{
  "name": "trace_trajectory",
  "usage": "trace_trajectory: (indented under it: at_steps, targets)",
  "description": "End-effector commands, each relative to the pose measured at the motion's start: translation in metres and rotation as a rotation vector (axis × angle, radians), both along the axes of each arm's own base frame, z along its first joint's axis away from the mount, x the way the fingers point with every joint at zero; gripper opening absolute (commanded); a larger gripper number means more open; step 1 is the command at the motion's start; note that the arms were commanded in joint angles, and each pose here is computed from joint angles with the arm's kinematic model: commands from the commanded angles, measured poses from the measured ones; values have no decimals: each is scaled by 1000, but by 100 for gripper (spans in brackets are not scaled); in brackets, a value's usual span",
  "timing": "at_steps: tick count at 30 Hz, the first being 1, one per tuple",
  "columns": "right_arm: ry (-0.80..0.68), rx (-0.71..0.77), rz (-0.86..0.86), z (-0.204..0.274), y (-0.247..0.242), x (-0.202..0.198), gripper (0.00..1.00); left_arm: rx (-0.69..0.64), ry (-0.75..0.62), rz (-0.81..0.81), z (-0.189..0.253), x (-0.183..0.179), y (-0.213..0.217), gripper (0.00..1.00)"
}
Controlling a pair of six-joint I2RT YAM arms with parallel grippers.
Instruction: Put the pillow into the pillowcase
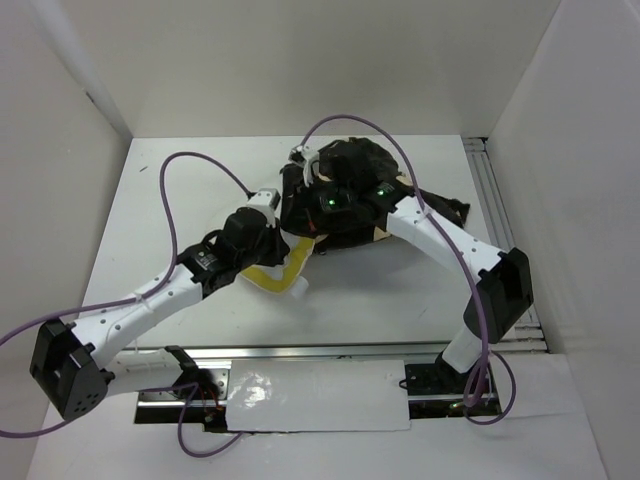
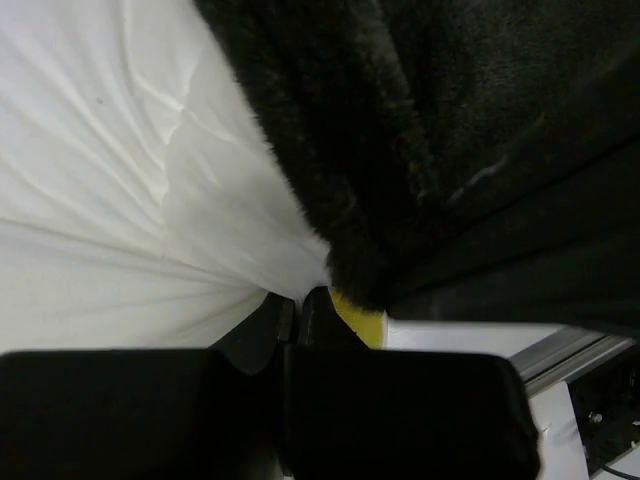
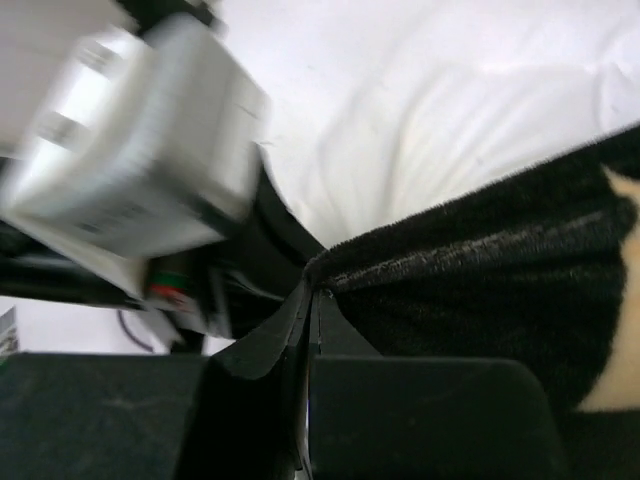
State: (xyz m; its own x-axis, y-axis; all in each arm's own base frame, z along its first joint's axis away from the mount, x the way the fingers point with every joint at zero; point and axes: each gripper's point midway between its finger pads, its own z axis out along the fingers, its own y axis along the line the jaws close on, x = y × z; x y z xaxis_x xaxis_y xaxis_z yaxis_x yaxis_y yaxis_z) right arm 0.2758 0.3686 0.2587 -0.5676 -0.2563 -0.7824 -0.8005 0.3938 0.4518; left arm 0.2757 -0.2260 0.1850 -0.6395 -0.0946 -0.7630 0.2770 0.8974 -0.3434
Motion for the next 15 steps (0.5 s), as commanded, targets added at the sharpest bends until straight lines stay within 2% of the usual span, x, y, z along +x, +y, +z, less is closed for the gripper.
trace_trajectory:
  at_steps: [1, 5, 7, 10, 14, 15]
  targets:
    - [-93, 333, 468, 104, 35, -82, 0, -309, -247, -50, 103, 21, -56, 0]
    - [-73, 383, 554, 110, 32, -96, 0, -338, -240, -8, 106, 34, -63, 0]
    - [-2, 399, 591, 104, 24, -100, 0, -339, -232, 9, 104, 37, -67, 0]
    - [7, 386, 580, 97, 20, -98, 0, -327, -212, 32, 98, 41, -67, 0]
    - [30, 256, 404, 60, 14, -79, 0, -297, -187, 19, 87, 32, -60, 0]
    - [20, 192, 279, 40, 8, -61, 0, -268, -187, -12, 80, 25, -57, 0]
